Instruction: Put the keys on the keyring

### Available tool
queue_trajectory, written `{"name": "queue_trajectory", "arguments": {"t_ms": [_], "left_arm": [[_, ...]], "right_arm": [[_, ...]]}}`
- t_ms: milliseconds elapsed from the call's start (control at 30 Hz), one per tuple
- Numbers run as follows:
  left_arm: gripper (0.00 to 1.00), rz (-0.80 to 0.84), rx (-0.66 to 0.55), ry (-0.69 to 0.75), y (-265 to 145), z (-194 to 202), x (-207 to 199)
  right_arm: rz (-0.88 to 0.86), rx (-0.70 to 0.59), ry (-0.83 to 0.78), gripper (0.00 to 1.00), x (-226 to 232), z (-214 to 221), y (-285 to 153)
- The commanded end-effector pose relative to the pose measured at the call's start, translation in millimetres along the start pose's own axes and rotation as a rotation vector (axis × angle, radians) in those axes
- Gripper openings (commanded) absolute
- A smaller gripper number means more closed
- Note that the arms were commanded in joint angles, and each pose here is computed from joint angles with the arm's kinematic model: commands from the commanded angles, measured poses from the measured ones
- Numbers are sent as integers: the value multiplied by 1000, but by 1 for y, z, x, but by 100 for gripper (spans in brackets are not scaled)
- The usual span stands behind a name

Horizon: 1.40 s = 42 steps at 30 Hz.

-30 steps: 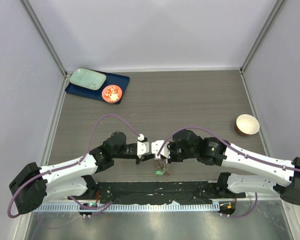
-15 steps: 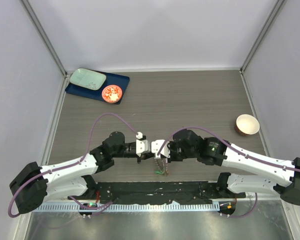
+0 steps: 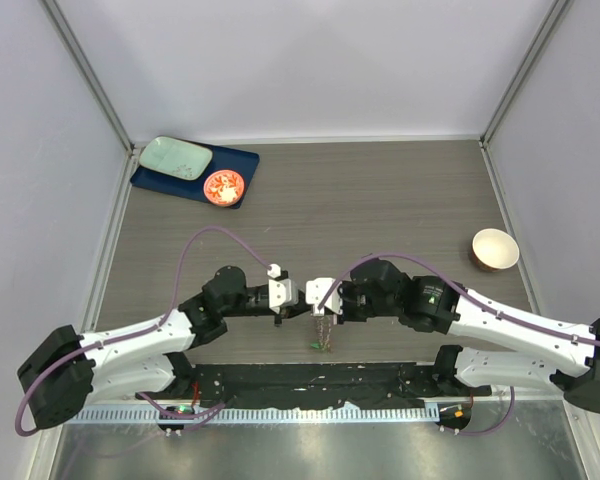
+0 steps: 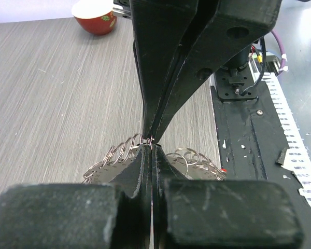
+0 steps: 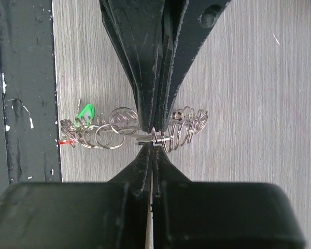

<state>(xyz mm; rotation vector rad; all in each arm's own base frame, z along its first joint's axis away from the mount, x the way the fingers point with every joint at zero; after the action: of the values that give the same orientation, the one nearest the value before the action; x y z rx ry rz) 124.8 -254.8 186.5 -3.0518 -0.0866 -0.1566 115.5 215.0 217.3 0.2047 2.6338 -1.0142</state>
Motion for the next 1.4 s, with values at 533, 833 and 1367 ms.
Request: {"name": "queue_trajectory", "arguments": {"t_ms": [533,833,1367], "left_arm": [[0,-196,-151,28,-22,-16,5],[0,-186,-179,37,-25,-20,3],[0,-158,-209,43,-22,-27,2]], "right_arm": [[160,-178,174,46,-15,-12,-18],[91,-376,261,43,-27,-7,-9],[-2,-358,234,40,-24,-5,1]]}}
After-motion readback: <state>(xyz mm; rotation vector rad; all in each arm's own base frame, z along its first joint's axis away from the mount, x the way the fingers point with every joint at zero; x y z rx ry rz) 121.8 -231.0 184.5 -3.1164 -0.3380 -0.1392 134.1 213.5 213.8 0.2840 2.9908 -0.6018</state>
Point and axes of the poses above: each gripper's point midway between its finger pads, its own y axis out along the fingers, its own x axis along the line the jaws close on, z = x × y, the point moved 7 cm from there along -y, back along the fingers, and after that the axes turned 1 degree about -y, right-handed, at the moved point
